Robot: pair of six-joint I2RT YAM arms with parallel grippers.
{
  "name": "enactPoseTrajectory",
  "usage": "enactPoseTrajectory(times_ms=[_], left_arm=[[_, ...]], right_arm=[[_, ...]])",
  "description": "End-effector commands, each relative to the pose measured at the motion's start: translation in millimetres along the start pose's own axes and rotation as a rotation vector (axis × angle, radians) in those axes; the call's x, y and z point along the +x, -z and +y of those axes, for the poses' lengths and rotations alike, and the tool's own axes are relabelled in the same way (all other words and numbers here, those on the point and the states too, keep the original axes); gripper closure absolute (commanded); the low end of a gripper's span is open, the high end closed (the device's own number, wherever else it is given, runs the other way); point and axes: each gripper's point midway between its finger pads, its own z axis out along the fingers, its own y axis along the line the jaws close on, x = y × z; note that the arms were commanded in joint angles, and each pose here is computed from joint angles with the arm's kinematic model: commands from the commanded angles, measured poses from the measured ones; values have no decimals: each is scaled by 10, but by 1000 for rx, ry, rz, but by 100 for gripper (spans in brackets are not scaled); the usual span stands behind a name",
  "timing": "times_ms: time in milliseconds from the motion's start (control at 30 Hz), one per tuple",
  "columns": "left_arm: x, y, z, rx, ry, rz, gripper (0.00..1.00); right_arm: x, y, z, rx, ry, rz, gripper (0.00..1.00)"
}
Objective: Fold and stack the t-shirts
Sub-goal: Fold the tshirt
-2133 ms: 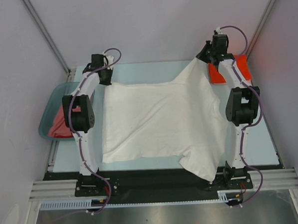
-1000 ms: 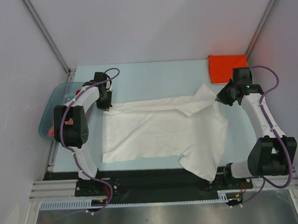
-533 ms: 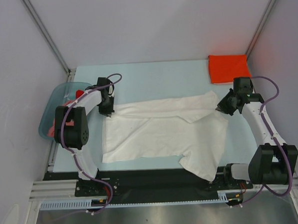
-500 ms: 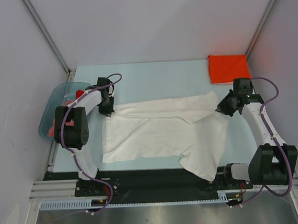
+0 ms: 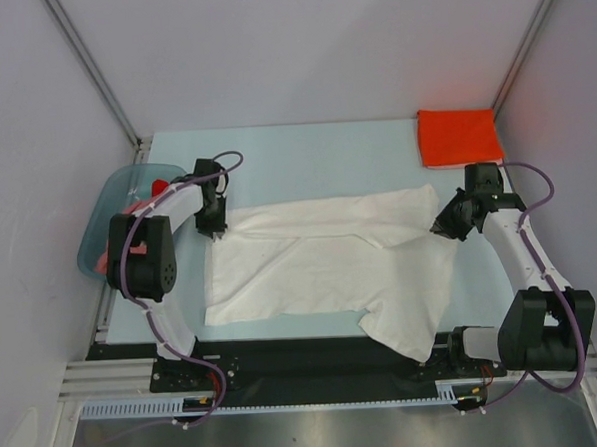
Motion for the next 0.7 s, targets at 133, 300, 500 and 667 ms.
enactPoseTrajectory(times_ms=[133, 300, 500, 667], left_arm=[[-240, 728, -29, 51, 120, -199, 47], [-479, 1213, -212, 192, 156, -362, 47], [-614, 1032, -500, 329, 99, -336, 61], [-583, 889, -560, 365, 117, -309, 66]], right_arm=[[-52, 312, -142, 38, 152, -39, 44], [-549, 184, 63, -23, 149, -163, 34], [-779, -413, 273, -71, 109, -80, 41], [-810, -476, 467, -132, 120, -19, 56]])
